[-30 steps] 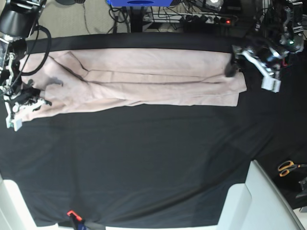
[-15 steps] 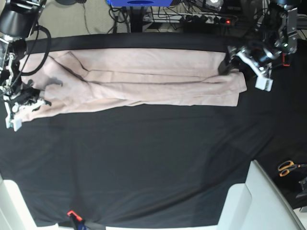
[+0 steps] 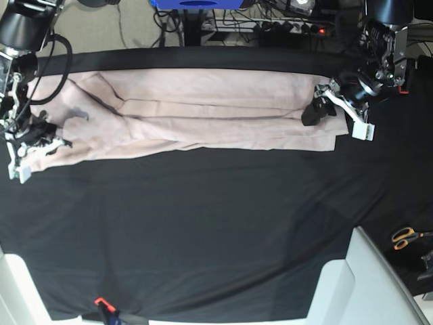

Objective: Fold the T-shirt properly
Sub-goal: 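Release and regrasp the strip end with the left gripper, then carry the strip end with the left gripper toward the right gripper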

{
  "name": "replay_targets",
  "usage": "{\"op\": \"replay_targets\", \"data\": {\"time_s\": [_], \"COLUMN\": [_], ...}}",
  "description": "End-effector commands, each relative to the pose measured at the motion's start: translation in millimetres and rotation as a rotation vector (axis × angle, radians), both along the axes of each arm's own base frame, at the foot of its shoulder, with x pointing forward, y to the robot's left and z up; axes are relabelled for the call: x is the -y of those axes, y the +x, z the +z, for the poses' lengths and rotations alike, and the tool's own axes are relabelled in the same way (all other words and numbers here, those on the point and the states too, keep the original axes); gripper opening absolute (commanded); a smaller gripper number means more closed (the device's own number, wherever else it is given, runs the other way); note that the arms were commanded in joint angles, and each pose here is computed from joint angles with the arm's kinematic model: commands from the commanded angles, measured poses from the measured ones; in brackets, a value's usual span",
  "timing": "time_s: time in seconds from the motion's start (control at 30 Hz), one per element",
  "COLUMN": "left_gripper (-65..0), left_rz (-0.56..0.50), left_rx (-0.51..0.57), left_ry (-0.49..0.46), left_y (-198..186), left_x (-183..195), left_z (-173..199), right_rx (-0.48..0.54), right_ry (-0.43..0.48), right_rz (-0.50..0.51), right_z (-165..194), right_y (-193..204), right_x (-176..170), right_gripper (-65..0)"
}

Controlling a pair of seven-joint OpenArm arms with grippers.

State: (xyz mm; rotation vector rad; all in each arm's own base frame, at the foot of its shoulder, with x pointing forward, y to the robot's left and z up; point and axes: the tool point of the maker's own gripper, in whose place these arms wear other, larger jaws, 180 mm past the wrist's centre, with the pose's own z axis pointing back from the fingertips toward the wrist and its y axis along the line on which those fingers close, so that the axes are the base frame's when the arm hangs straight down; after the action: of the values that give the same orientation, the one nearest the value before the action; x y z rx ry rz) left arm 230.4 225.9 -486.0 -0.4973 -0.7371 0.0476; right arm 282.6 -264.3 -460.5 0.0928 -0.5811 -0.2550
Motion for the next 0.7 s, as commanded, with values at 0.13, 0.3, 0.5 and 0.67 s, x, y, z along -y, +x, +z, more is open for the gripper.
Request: {"op": "replay_targets", "data": {"time_s": [0.13,0.3,0.5,0.67], "left_gripper": [-65.0,-65.0,-65.0,-65.0], "left_rz": [-0.001,0.077,0.148,0.186], "left_rx": [-0.047,0.020,0.051,0.107], "left_ry": [0.026,0.043,0.137,0.236], "left_y": [7,33,36,30], "left_x": [-5,-34,-74,-90], "left_z": [-9,10,22,38], "right_rx": [0.057,0.056,0.055,0.057], "right_ry": [-0.022,-0.022,-0.020,-0.004], "right_rz": [-0.007,-0.007,-0.004,-0.001], "right_z": [15,15,15,13], "right_y": [13,13,13,14], "right_x": [10,10,8,0], "right_gripper": [-62.1,-62.1,-62.1,-62.1]}}
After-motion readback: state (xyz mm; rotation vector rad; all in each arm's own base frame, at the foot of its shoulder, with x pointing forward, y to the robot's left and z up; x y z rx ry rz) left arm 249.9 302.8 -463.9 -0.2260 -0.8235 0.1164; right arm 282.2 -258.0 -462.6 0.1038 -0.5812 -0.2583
